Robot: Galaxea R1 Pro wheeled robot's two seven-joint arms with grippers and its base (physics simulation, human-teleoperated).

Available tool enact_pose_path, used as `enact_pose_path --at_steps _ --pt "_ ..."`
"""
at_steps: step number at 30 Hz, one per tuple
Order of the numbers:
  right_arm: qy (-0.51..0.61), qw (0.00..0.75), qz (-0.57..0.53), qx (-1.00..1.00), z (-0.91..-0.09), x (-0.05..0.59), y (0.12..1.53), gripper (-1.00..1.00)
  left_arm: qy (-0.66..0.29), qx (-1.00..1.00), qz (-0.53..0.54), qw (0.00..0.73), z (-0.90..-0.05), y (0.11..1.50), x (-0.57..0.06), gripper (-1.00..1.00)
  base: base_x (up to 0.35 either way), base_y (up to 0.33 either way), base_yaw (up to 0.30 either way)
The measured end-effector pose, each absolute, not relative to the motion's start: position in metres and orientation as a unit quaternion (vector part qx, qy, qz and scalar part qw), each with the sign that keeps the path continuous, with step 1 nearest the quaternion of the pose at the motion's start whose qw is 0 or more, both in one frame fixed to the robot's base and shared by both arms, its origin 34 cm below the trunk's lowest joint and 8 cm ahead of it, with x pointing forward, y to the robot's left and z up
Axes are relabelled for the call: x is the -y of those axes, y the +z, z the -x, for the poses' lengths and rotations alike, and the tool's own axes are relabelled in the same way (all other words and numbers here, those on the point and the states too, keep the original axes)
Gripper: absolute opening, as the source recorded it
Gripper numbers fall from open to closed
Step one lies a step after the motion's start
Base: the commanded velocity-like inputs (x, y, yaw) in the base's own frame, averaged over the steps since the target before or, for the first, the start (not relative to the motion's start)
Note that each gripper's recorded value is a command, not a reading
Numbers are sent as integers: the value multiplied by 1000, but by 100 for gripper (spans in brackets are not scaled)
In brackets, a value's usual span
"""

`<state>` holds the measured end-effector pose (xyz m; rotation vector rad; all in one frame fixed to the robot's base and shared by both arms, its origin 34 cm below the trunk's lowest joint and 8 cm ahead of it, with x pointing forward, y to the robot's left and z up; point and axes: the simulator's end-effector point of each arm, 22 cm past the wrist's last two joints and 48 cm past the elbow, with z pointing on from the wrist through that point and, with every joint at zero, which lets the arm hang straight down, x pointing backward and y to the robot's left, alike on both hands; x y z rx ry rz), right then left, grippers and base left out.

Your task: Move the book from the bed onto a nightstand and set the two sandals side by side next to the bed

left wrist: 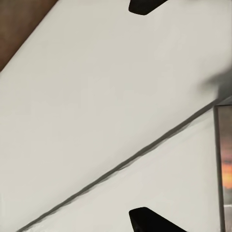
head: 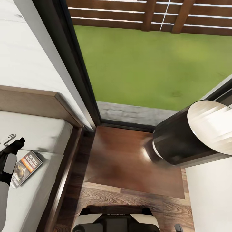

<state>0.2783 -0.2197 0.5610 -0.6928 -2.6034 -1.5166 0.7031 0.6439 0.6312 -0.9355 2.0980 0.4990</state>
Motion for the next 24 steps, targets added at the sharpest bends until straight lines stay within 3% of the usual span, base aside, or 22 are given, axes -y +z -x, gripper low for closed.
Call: enact_pose_path --at_steps 24 --pt "-491 25 224 842 -280 220 532 100 196 -823 369 385 -704 602 -644 100 0 0 0"
